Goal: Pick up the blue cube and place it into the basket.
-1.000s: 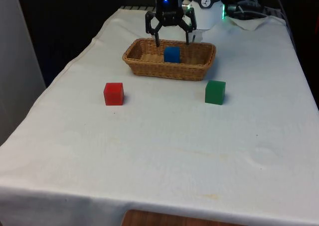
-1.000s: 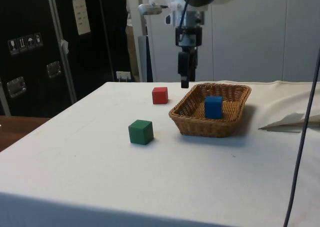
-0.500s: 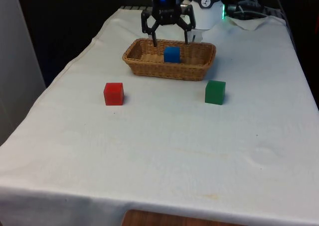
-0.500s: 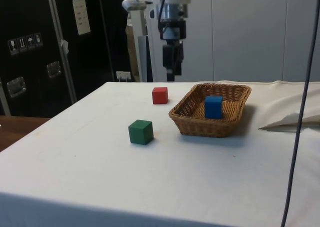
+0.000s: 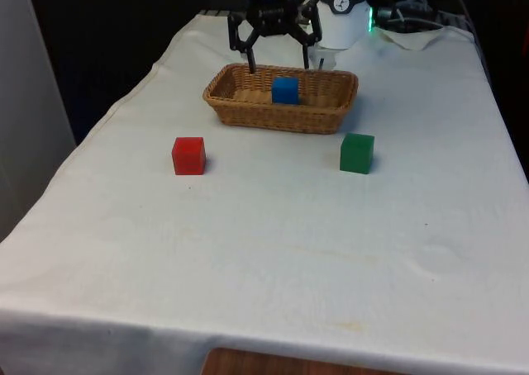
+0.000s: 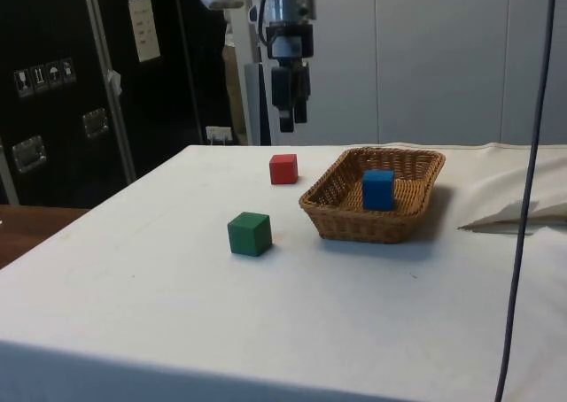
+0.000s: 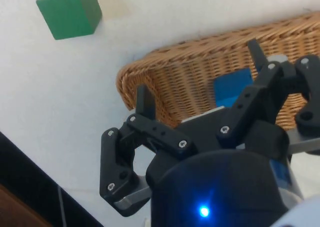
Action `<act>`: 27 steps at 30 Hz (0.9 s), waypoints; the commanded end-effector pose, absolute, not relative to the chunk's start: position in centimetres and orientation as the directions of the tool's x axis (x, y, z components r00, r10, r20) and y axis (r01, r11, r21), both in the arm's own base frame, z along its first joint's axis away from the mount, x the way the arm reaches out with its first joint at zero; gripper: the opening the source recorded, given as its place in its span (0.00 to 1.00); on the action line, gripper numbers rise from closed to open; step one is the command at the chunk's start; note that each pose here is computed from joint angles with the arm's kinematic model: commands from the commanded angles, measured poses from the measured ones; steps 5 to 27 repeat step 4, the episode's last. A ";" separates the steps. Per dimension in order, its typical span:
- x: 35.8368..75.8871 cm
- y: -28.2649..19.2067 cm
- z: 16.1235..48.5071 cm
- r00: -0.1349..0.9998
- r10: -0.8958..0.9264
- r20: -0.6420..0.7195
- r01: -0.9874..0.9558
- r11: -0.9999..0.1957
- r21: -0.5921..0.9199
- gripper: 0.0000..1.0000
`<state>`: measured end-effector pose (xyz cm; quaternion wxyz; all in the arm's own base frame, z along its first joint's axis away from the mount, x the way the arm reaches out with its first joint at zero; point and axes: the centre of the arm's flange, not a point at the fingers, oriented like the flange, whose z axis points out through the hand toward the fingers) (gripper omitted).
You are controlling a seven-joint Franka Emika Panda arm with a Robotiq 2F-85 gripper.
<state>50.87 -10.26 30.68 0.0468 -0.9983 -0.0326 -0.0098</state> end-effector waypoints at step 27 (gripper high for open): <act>51.3 -10.5 31.5 0.998 0.063 0.024 0.065 -0.993 -0.096 1.00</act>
